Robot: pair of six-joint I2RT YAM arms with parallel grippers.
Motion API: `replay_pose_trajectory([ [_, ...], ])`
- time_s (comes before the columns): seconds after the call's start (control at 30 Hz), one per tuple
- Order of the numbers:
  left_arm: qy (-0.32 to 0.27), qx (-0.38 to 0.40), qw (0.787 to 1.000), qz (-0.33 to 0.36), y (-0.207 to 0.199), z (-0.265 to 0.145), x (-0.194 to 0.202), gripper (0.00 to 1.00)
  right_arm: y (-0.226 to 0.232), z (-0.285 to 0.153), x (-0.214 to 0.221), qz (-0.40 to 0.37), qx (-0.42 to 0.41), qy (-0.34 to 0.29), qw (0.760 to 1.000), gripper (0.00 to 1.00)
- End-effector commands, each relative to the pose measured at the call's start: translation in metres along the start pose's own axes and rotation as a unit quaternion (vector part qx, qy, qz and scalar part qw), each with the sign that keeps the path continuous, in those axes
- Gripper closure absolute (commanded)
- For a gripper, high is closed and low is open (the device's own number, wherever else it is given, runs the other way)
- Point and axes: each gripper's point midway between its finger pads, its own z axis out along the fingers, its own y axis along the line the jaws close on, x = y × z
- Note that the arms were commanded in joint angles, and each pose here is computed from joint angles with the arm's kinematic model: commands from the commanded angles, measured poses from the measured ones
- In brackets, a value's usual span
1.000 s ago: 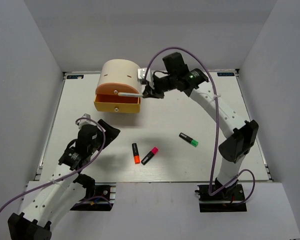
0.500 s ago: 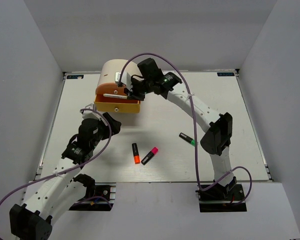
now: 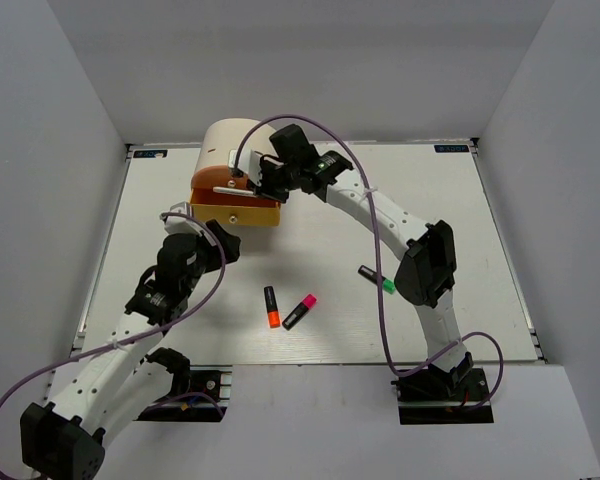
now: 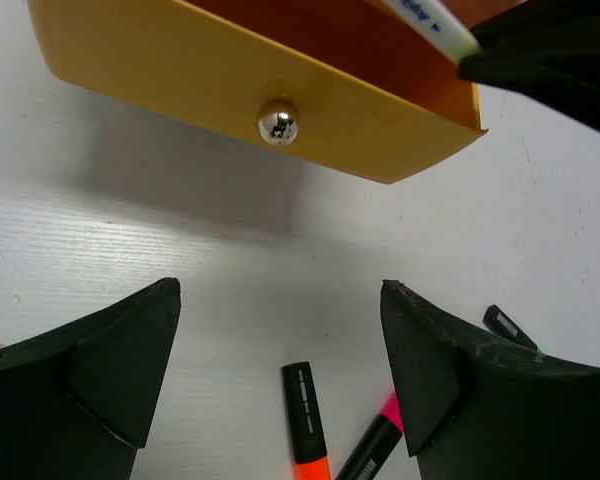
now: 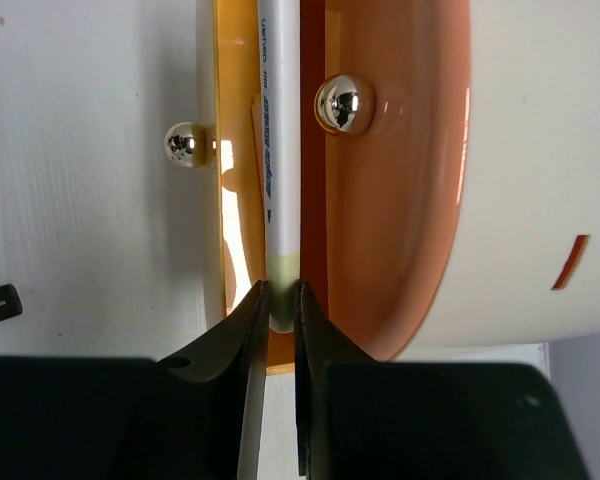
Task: Sort the stationery into containers
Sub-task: Pick up the pen from the center of the board, then place the pen in the drawer.
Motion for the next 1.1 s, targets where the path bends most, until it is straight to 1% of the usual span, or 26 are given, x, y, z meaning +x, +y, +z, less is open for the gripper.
replay_pose_trajectory([
  [0.0,-0.044,0.012,0.999,0.011,-0.012,0.001,-0.027,0.09,-0.006,0.002,-0.001,-0.013,0.017,-0.001,1.000,1.00],
  [0.17,-0.042,0.011,0.999,0.021,-0.012,0.009,-0.026,0.09,-0.003,0.008,0.009,-0.019,0.014,0.013,1.000,1.00],
  [0.2,-0.039,0.009,0.999,0.027,-0.011,0.010,-0.024,0.09,-0.002,0.009,0.009,-0.021,0.013,0.014,1.000,0.89],
  [0.27,-0.044,0.011,0.998,0.032,-0.014,0.016,-0.028,0.09,-0.002,0.010,0.012,-0.021,0.012,0.017,1.000,0.79],
  [0.3,-0.044,0.011,0.998,0.037,-0.014,0.018,-0.028,0.09,-0.001,0.011,0.013,-0.023,0.011,0.018,1.000,0.73],
  [0.4,-0.047,0.012,0.998,0.045,-0.016,0.026,-0.028,0.10,0.002,0.007,0.010,-0.022,0.006,0.016,1.000,0.66],
  [0.43,-0.062,0.016,0.997,0.042,-0.020,0.026,-0.037,0.11,0.002,0.007,0.008,-0.023,0.006,0.014,1.000,0.64],
  [0.47,-0.060,0.015,0.997,0.048,-0.019,0.030,-0.036,0.11,0.003,0.006,0.007,-0.021,0.004,0.012,1.000,0.62],
  [0.53,-0.053,0.011,0.997,0.055,-0.017,0.035,-0.032,0.13,0.004,-0.001,0.000,-0.019,0.003,0.003,1.000,0.61],
  [0.6,-0.059,0.014,0.996,0.059,-0.019,0.038,-0.034,0.14,0.005,-0.007,-0.006,-0.016,0.003,-0.003,1.000,0.61],
  [0.63,-0.052,0.009,0.997,0.061,-0.017,0.041,-0.030,0.14,0.002,-0.017,-0.014,-0.009,0.007,-0.013,1.000,0.63],
  [0.67,-0.066,0.017,0.996,0.062,-0.023,0.041,-0.038,0.14,0.003,-0.022,-0.019,-0.007,0.006,-0.020,1.000,0.64],
  [0.7,-0.063,0.015,0.996,0.069,-0.021,0.045,-0.036,0.14,0.001,-0.027,-0.022,-0.002,0.008,-0.025,1.000,0.65],
  [0.73,-0.063,0.015,0.996,0.069,-0.022,0.047,-0.036,0.15,0.002,-0.041,-0.033,0.004,0.010,-0.039,0.999,0.65],
  [0.77,-0.060,0.013,0.995,0.076,-0.022,0.051,-0.035,0.15,-0.001,-0.047,-0.032,0.011,0.015,-0.039,0.999,0.68],
  [0.8,-0.062,0.014,0.995,0.080,-0.024,0.054,-0.037,0.15,-0.002,-0.051,-0.032,0.013,0.018,-0.042,0.999,0.68],
  [0.83,-0.056,0.010,0.995,0.081,-0.022,0.056,-0.034,0.15,-0.001,-0.066,-0.036,0.018,0.024,-0.049,0.998,0.69],
  [0.87,-0.054,0.009,0.995,0.082,-0.023,0.059,-0.034,0.15,-0.003,-0.068,-0.024,0.033,0.026,-0.040,0.998,0.69],
  [0.9,-0.049,0.006,0.995,0.088,-0.021,0.064,-0.030,0.15,-0.004,-0.079,-0.026,0.038,0.032,-0.045,0.998,0.69],
  [0.97,-0.045,0.009,0.995,0.089,-0.022,0.068,-0.027,0.15,-0.005,-0.088,-0.012,0.058,0.042,-0.040,0.997,0.69],
  [1.03,-0.049,0.011,0.995,0.088,-0.025,0.073,-0.029,0.15,-0.024,-0.108,-0.005,0.073,0.080,-0.046,0.993,0.69],
  [1.07,-0.054,0.014,0.995,0.086,-0.026,0.074,-0.032,0.15,-0.020,-0.114,0.002,0.086,0.087,-0.043,0.992,0.69],
])
